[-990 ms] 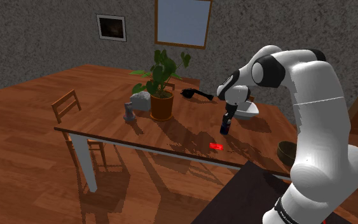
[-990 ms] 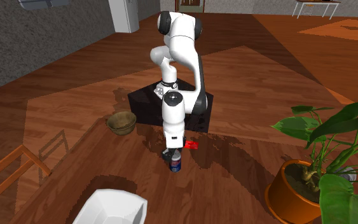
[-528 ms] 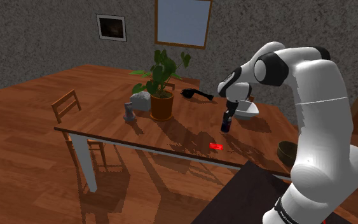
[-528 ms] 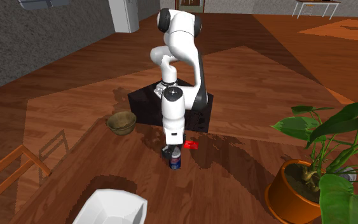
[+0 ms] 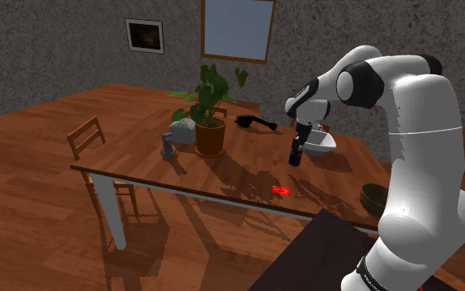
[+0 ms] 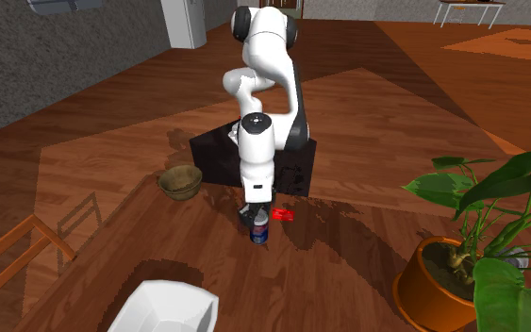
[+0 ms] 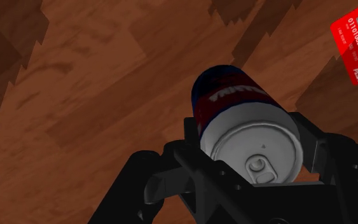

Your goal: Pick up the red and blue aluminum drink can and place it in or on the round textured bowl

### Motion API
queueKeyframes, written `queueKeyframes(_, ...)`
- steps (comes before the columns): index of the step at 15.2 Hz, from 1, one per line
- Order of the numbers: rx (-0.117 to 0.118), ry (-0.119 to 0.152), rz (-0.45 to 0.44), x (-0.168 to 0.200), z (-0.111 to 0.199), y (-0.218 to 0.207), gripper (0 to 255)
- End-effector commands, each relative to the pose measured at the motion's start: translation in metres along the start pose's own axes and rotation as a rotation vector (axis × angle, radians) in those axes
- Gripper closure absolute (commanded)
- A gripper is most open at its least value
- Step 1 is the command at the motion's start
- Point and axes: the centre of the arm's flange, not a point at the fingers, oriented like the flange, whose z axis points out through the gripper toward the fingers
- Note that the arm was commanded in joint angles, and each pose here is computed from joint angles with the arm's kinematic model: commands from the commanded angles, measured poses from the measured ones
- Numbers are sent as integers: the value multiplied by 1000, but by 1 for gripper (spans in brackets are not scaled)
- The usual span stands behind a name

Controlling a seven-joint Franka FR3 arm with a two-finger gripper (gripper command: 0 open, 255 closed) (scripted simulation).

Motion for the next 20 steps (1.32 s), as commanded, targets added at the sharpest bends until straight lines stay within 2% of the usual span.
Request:
queueKeyframes(1, 0, 0, 0, 0, -11, 0, 255)
queueKeyframes(20, 0, 0, 0, 0, -107, 1, 255)
